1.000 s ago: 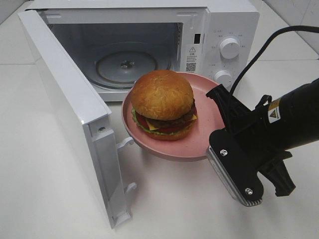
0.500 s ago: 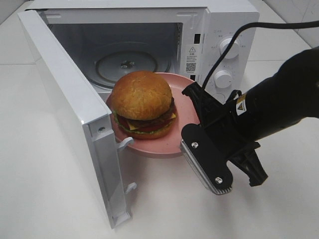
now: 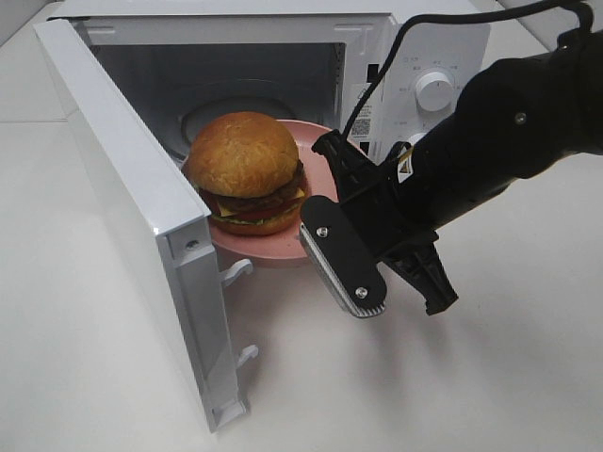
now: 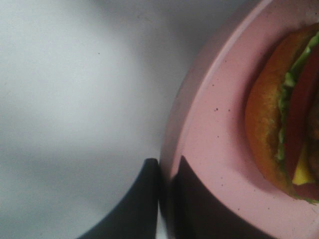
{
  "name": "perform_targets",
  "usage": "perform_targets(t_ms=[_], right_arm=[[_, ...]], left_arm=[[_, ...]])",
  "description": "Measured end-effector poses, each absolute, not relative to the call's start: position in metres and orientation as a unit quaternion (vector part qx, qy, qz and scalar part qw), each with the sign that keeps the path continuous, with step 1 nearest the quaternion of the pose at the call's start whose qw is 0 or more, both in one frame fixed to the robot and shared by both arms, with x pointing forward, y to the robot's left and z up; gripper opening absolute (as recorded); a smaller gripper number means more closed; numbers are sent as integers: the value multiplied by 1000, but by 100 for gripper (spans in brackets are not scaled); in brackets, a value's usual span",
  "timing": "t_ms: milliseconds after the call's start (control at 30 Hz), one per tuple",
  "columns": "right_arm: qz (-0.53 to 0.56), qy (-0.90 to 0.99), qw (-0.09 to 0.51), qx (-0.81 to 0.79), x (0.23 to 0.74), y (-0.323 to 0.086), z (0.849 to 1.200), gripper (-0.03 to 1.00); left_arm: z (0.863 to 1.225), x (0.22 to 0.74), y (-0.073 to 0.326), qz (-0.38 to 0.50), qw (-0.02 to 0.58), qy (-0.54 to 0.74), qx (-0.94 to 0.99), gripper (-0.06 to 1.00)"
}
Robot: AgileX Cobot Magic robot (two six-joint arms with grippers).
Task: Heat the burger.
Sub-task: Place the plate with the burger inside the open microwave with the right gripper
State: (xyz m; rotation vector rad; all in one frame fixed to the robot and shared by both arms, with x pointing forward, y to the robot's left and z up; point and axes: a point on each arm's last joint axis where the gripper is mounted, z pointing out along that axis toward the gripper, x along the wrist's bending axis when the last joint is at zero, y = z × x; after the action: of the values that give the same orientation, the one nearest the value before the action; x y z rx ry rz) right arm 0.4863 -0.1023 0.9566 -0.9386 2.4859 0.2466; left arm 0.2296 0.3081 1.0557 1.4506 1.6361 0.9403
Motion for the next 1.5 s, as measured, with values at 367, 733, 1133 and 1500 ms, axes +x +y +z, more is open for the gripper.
perform_targets(t_ms=[367, 733, 1133, 1500], right_arm=[[99, 909, 234, -331, 509, -83, 951, 7], [113, 908, 237, -327, 532, -64, 950, 7], [111, 913, 238, -312, 557, -60, 948, 7], [103, 917, 243, -299, 578, -54, 945, 7]], left_arm=[[1056, 230, 308, 367, 372, 638, 566, 99], [1056, 230, 308, 367, 372, 638, 566, 99], [1056, 230, 308, 367, 372, 638, 566, 99], [1056, 230, 308, 367, 372, 638, 566, 99]])
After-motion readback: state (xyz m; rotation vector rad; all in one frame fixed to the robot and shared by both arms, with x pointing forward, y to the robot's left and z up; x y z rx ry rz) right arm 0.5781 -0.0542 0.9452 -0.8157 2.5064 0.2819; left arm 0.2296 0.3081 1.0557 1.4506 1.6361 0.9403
